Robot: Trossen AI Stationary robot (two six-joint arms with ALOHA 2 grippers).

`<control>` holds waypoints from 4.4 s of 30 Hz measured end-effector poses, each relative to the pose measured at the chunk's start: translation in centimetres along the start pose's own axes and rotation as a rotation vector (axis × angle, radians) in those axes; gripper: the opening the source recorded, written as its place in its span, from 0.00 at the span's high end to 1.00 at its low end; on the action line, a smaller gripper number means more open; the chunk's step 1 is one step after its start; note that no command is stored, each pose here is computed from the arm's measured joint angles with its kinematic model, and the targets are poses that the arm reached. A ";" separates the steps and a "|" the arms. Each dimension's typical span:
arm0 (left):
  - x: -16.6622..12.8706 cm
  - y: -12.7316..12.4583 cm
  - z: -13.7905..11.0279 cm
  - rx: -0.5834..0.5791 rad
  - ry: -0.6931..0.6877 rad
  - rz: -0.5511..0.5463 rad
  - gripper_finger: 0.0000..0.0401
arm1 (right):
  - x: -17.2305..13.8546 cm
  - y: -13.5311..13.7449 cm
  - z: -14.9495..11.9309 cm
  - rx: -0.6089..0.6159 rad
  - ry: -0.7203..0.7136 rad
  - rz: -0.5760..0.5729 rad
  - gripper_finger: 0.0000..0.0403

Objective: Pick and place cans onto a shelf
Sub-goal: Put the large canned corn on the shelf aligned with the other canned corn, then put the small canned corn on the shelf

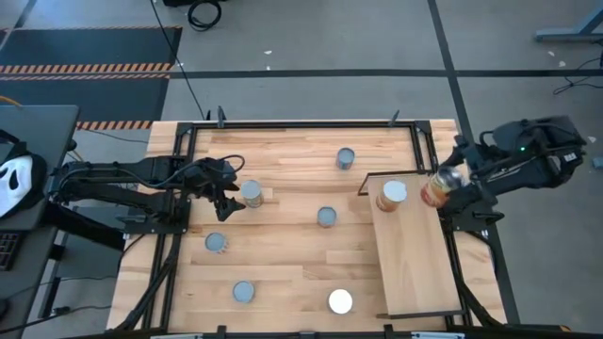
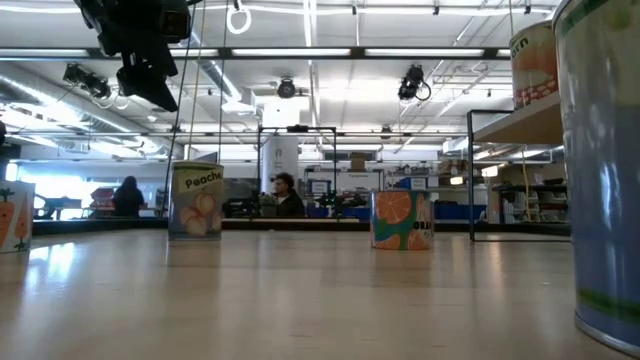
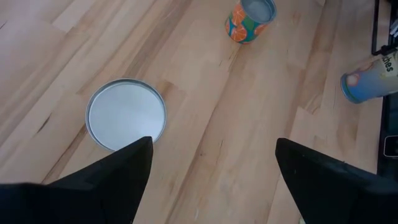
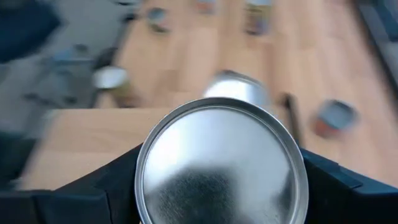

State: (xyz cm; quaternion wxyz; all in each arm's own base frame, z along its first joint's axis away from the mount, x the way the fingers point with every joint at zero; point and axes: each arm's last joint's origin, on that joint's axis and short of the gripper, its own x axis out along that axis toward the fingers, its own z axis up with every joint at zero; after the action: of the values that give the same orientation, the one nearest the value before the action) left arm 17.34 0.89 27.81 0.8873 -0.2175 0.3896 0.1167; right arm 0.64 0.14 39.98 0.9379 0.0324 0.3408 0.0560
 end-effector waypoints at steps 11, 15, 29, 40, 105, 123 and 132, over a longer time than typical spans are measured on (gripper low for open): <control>0.0 0.0 0.0 0.000 0.000 0.000 0.14 | 3.7 -0.8 -3.6 0.137 0.057 -0.136 0.22; 0.0 0.0 0.0 0.000 0.000 0.000 0.14 | 4.1 -1.0 -5.0 0.143 -0.039 -0.128 0.21; 0.0 0.0 0.0 0.000 0.000 0.000 0.14 | 6.7 -1.3 -6.5 0.082 0.061 -0.147 0.11; 0.0 0.0 0.0 0.000 0.000 0.000 0.14 | 4.1 -0.8 -3.1 0.092 -0.030 -0.127 0.10; -1.3 -2.1 4.4 0.019 -0.480 -0.225 0.14 | 35.0 -21.2 1.1 1.197 0.356 -0.904 0.15; -1.8 -2.5 5.1 0.022 -0.560 -0.264 0.14 | 26.2 -12.6 16.1 0.501 -0.061 -0.549 0.28; -1.8 -2.5 5.1 0.022 -0.559 -0.264 0.14 | 19.7 2.6 16.8 0.146 -0.124 -0.105 0.28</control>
State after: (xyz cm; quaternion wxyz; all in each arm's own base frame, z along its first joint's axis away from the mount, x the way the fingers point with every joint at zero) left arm 20.30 1.08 32.91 0.9699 -0.2161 0.0998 0.0515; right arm 26.27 4.83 40.56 0.9540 0.0861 0.2865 -0.0200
